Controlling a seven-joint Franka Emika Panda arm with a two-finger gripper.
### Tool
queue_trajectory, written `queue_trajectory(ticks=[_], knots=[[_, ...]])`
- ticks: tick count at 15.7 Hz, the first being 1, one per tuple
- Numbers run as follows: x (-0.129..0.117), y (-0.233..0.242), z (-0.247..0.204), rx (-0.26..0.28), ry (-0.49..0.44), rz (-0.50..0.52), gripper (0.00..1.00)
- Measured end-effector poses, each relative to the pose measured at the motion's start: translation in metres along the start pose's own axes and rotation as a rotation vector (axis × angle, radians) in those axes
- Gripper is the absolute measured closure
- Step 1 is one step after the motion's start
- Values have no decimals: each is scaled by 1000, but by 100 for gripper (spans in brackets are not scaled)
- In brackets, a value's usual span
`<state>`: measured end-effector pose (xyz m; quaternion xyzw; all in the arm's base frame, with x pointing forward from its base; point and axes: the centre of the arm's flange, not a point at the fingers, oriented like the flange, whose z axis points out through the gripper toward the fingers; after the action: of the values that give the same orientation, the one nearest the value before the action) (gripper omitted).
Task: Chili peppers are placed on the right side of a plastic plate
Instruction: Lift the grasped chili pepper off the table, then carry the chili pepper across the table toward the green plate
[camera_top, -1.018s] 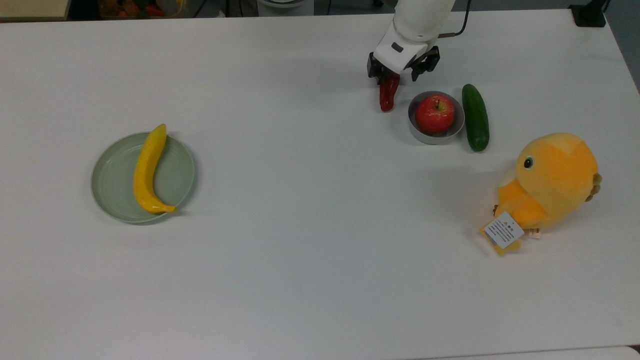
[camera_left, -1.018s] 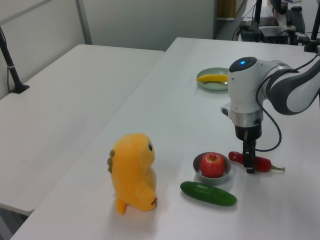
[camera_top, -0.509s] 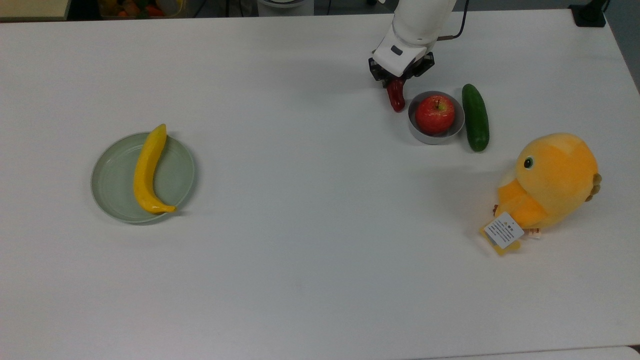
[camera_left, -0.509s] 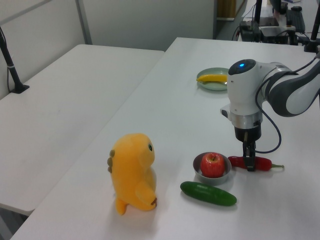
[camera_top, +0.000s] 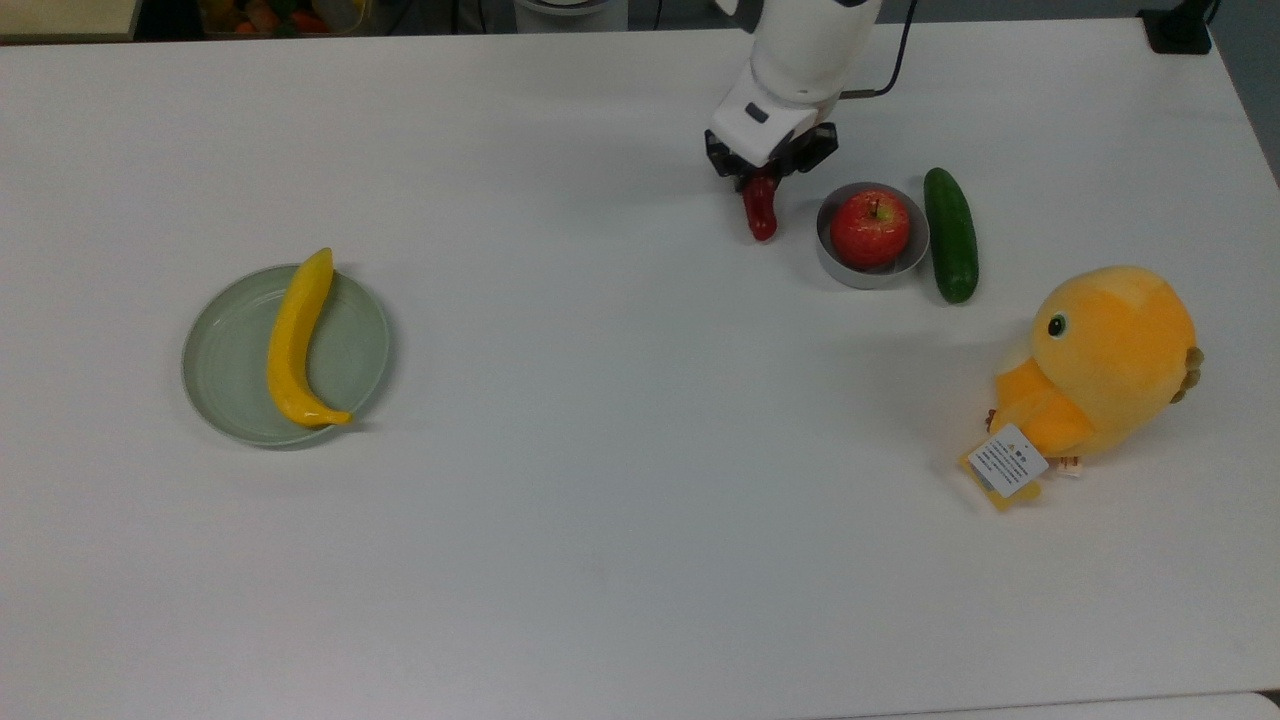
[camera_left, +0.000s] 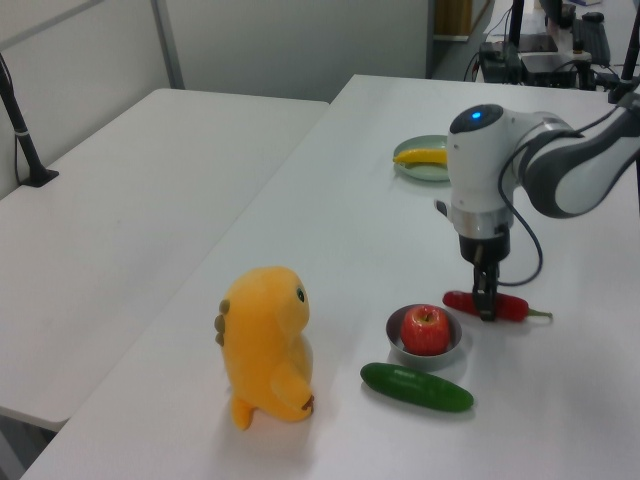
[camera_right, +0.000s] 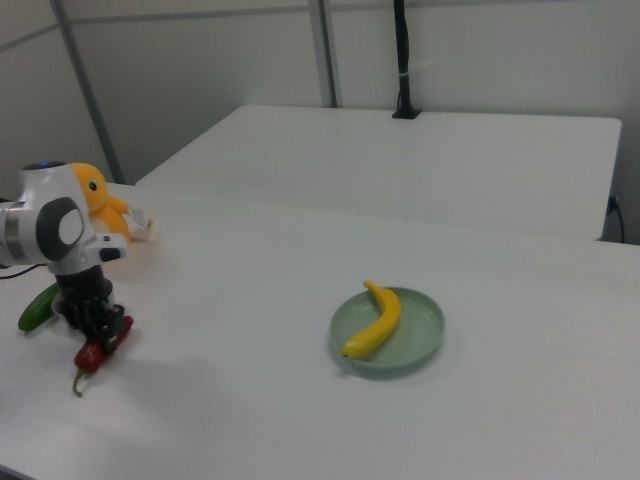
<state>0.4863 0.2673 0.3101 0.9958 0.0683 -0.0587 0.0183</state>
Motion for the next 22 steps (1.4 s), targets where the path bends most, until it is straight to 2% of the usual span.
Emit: queue_trajectory(ticks=[5,11,22], knots=[[35,62,-17,12,97,101,63],[71,162,-50,8,193,197,63],[87,298,-90,-22,367,321,63]])
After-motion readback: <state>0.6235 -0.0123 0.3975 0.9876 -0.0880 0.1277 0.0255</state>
